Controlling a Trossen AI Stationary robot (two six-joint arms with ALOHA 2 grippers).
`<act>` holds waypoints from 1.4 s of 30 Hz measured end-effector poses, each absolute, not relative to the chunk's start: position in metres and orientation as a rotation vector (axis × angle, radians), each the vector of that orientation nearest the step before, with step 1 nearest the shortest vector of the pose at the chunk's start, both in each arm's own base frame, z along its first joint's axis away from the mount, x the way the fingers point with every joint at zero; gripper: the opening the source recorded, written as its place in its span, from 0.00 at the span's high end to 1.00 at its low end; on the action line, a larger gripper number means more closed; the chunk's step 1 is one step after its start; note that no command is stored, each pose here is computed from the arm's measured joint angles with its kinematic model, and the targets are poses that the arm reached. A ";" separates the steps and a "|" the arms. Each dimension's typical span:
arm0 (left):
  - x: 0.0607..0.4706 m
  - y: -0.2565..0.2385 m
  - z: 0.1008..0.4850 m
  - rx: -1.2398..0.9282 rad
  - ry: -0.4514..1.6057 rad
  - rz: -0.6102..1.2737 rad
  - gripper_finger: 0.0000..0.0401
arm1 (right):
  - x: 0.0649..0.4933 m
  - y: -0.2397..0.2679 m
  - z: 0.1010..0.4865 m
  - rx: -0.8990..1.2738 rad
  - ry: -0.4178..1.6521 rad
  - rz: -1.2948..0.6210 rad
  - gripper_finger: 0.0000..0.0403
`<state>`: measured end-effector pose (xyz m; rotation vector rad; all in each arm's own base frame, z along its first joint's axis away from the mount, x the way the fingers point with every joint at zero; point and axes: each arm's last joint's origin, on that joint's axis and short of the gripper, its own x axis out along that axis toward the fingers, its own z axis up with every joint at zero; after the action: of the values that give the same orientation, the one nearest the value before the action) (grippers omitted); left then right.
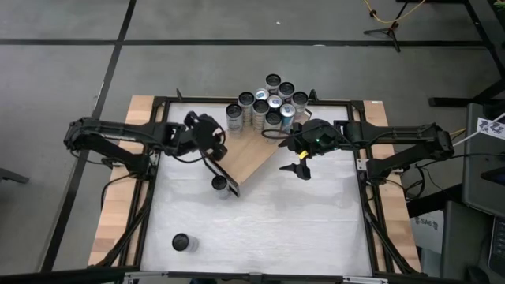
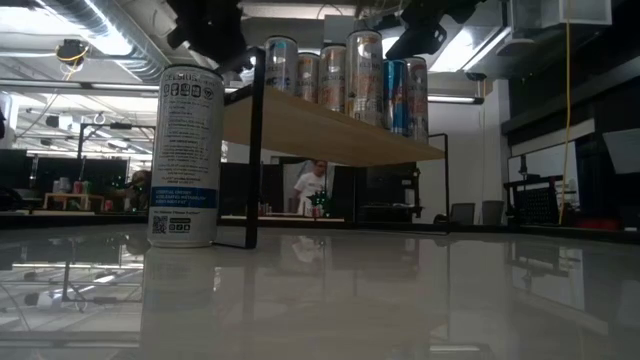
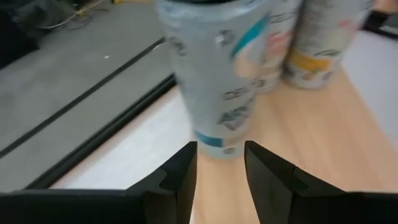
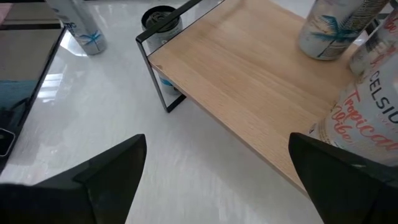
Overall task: Place canned beverage on shelf
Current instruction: Put the white-blue soda can on the shelf
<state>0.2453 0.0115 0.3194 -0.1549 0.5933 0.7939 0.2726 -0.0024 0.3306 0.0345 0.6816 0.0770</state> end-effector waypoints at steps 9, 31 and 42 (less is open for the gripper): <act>0.251 0.032 0.310 -0.140 0.645 0.873 0.69 | 0.273 -0.002 0.331 0.035 0.681 0.077 0.04; 0.259 0.040 0.312 -0.171 0.598 0.848 0.69 | 0.273 -0.002 0.331 0.035 0.682 0.077 0.04; 0.261 0.040 0.312 -0.196 0.593 0.807 0.69 | 0.273 -0.002 0.331 0.035 0.681 0.077 0.04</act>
<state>0.2609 0.0396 0.3122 -0.1960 0.5928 0.8065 0.2726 -0.0024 0.3306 0.0346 0.6814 0.0774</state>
